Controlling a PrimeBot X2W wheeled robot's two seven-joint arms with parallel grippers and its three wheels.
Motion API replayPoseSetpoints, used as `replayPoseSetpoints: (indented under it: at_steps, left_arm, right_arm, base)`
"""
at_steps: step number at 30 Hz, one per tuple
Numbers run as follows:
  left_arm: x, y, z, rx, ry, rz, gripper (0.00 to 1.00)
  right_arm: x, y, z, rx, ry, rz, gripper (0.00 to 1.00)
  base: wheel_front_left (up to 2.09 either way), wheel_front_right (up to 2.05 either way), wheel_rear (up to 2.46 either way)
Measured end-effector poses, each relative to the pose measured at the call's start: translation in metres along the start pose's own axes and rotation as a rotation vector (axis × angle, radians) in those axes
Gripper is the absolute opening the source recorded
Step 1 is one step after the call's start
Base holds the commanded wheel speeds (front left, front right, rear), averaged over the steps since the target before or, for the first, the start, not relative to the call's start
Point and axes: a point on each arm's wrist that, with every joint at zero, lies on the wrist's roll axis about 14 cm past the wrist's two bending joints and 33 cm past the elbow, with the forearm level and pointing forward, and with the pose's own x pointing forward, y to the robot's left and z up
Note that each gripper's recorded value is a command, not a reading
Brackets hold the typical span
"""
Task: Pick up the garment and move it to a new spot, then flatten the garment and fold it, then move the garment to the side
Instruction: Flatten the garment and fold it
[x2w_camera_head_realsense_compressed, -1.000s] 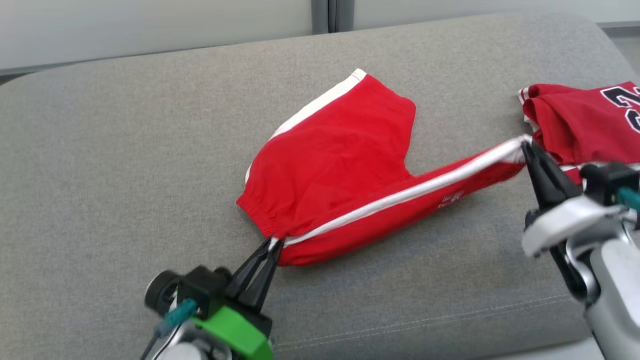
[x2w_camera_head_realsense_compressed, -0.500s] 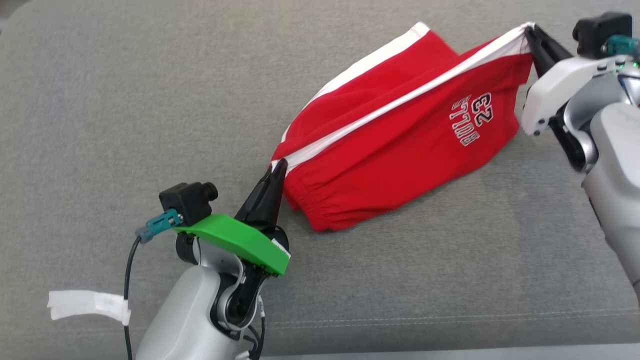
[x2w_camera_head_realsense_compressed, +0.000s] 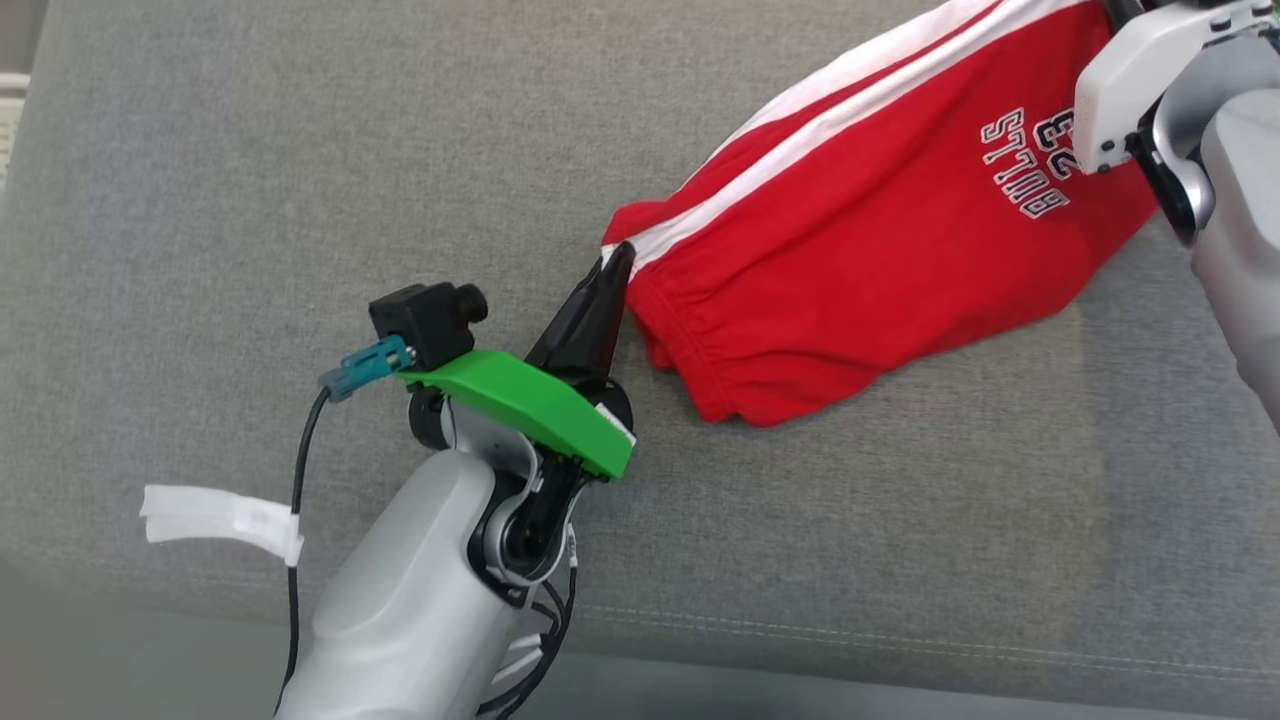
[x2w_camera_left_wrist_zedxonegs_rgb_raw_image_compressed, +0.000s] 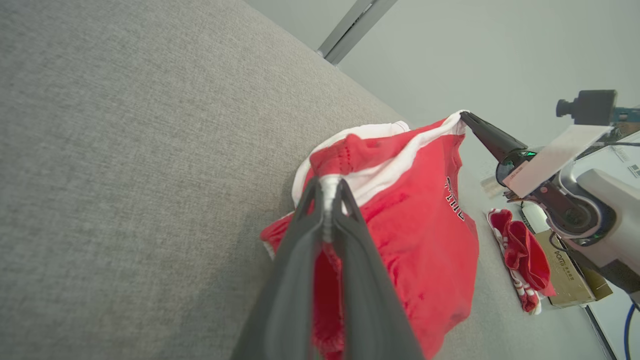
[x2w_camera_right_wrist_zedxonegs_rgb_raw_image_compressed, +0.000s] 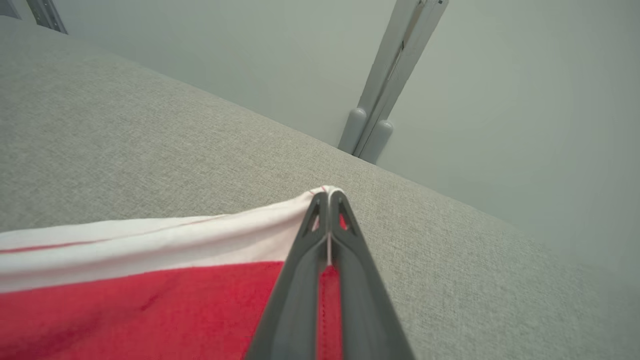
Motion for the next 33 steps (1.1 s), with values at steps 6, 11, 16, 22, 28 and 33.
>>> replayPoseSetpoints:
  at_steps: [6,11,16,22,28,33]
  left_arm:
    - [0.006,0.022,-0.003,0.027,0.006,0.073,0.00]
    - [0.004,0.031,-0.009,0.018,0.025,0.099,0.00]
    - [0.003,0.032,-0.012,0.034,0.036,0.105,0.00]
    - [0.006,0.032,-0.006,0.136,0.013,0.109,1.00]
    - [0.000,0.033,0.015,0.227,-0.051,0.139,1.00]
    - [-0.019,0.028,0.050,0.383,-0.182,0.176,1.00]
  right_arm:
    - [0.024,0.023,-0.008,-0.037,-0.008,0.058,0.00]
    - [0.034,0.032,-0.021,-0.044,0.018,0.078,0.00]
    - [0.036,0.036,-0.024,-0.048,0.027,0.085,0.17]
    - [0.031,0.033,-0.009,-0.021,-0.016,0.069,1.00]
    - [0.013,0.044,0.018,0.021,-0.116,0.091,1.00]
    - [-0.013,0.046,0.030,0.081,-0.179,0.078,1.00]
  base:
    - [0.00,0.00,0.00]
    - [0.00,0.00,0.00]
    - [0.00,0.00,0.00]
    - [0.00,0.00,0.00]
    - [0.00,0.00,0.00]
    - [0.00,0.00,0.00]
